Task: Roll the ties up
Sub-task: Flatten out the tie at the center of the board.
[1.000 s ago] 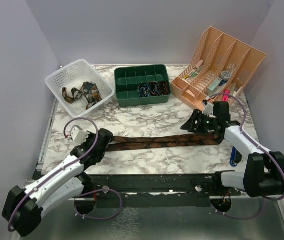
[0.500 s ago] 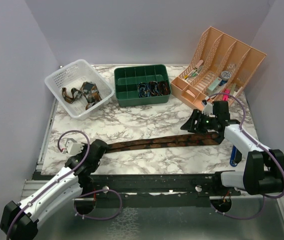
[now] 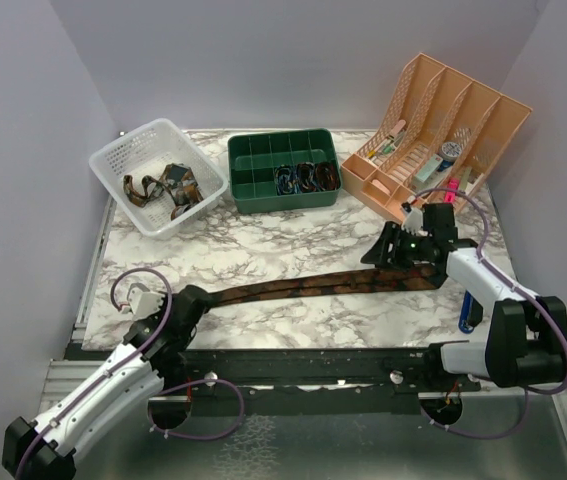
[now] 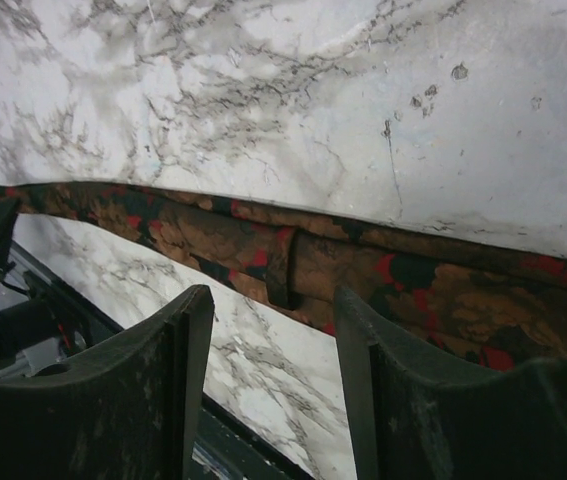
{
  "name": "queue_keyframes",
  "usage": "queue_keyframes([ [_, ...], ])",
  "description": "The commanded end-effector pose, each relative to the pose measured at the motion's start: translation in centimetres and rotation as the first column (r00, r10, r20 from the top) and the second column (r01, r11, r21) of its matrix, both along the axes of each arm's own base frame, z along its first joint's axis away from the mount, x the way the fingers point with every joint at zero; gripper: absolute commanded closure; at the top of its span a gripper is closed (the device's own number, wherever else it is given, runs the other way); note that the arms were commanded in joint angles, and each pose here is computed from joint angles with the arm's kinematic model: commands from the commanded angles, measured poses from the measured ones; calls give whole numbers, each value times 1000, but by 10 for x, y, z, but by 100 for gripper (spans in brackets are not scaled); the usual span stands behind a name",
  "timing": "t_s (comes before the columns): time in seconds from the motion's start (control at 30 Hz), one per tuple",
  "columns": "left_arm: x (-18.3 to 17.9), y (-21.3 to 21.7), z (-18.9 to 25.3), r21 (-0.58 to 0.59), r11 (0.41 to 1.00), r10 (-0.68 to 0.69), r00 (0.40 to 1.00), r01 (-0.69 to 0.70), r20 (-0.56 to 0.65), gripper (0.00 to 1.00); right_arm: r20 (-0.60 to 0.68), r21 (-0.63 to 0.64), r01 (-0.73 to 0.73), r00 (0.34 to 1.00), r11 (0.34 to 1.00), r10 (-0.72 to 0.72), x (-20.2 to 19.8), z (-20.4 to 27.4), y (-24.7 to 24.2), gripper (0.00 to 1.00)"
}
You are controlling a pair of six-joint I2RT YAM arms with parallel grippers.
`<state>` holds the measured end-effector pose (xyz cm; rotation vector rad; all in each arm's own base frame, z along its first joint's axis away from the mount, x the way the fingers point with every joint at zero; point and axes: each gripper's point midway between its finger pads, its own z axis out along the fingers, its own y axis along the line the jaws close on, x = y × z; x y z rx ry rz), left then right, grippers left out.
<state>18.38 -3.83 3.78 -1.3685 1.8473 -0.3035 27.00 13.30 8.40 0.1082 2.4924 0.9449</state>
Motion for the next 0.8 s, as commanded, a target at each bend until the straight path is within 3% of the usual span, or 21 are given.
queue_keyframes([
  [0.0, -7, 7, -2, 53, 998, -39, 999, 39, -13, 100, -55, -76, -61, 997, 995, 57, -14, -13, 3, 45],
  [0.03, -8, 7, -3, 60, 997, -51, 999, 52, -19, 100, -67, -106, -74, 996, 992, 67, -17, -17, 4, 45],
  [0.1, -10, 6, -6, 57, 996, -61, 998, 63, -27, 90, -95, -191, -63, 994, 980, 46, -20, -28, -3, 46],
  [0.33, -8, 11, -1, 58, 998, -28, 1000, 28, 1, 93, -77, -383, 122, 983, 916, -164, -9, -42, -43, 47],
  [0.63, -7, 17, 0, 84, 996, 5, 1000, -6, 3, 90, -45, -399, 181, 975, 899, -216, -1, -37, -48, 46],
  [0.77, -5, 19, 3, 93, 996, 14, 1000, -15, 17, 76, -46, -377, 158, 981, 913, -189, 1, -41, -43, 46],
])
